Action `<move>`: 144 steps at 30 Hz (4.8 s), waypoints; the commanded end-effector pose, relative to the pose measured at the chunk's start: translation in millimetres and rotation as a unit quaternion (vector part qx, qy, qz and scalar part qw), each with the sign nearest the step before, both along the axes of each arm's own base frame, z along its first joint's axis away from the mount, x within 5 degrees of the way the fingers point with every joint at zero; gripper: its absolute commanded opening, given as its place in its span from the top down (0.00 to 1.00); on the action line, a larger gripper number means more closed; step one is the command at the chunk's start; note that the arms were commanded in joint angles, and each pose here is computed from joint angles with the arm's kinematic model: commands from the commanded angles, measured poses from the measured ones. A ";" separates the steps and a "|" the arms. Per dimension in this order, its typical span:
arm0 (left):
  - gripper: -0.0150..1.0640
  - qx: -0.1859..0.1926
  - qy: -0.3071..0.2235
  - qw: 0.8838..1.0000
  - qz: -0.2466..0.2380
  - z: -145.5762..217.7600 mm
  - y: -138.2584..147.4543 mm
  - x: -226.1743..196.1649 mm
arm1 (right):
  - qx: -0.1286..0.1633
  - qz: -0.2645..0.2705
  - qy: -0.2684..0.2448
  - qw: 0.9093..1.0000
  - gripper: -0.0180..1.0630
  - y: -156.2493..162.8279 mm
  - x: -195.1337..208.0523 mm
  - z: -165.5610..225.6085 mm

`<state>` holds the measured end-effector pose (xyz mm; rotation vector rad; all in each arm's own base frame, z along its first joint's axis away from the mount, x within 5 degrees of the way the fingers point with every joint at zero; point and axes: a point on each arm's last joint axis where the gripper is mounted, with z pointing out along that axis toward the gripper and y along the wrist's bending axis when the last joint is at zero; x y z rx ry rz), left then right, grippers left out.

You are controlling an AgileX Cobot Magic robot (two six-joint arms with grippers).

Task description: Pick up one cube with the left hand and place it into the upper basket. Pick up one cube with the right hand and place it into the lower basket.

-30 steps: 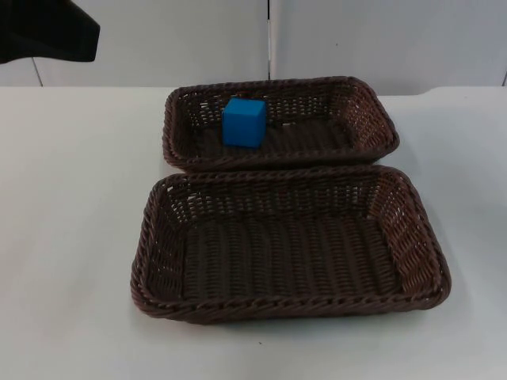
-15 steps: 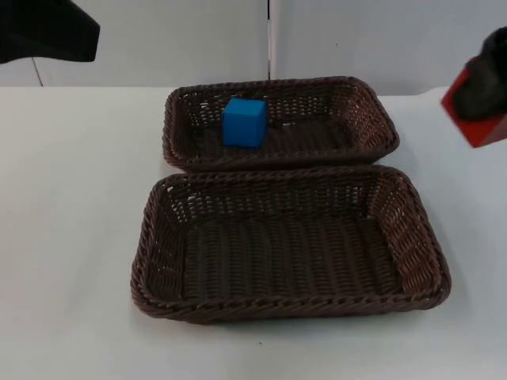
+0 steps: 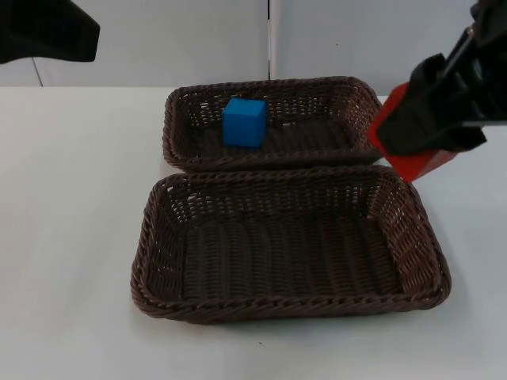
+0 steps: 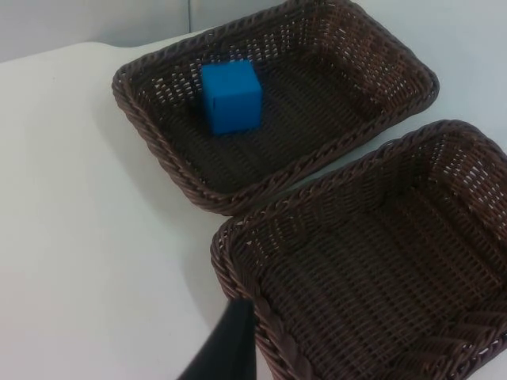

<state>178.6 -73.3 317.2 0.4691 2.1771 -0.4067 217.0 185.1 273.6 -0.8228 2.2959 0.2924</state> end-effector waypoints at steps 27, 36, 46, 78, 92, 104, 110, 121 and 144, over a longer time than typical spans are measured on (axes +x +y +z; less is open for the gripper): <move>0.12 -0.004 -0.007 1.000 0.004 1.7 0.2 -0.7 | -0.025 0.029 0.027 0.999 0.98 59.9 56.6 -50.6; 0.12 -0.004 -0.007 1.000 0.004 1.7 0.2 -0.7 | -0.038 0.075 0.023 0.996 0.98 101.3 66.3 -92.5; 0.12 -0.004 -0.007 1.000 0.004 1.7 0.2 -0.7 | -0.050 0.073 0.040 0.995 0.98 108.4 73.1 -135.9; 0.12 -0.004 -0.007 1.000 0.004 1.7 0.2 -0.7 | -0.052 0.059 0.059 0.995 0.29 107.2 72.0 -140.9; 0.12 -0.004 -0.007 1.000 0.004 1.7 0.2 -0.7 | 0.019 0.058 -0.023 0.998 0.29 77.3 43.1 -1.8; 0.12 -0.004 -0.007 1.000 0.004 1.7 0.2 -0.7 | 0.066 0.058 -0.076 0.993 0.29 55.2 21.3 54.0; 0.12 -0.002 -0.009 1.000 0.002 1.7 0.2 -0.7 | 0.068 0.058 -0.079 0.993 0.29 48.1 14.4 64.7; 0.12 -0.006 -0.055 0.998 -0.001 17.6 5.5 -17.7 | 0.059 0.061 -0.074 0.994 0.29 34.2 0.7 79.1; 0.12 0.006 -0.110 0.994 -0.026 38.3 18.0 -66.1 | 0.081 0.061 -0.098 0.990 0.29 -20.2 -53.1 82.0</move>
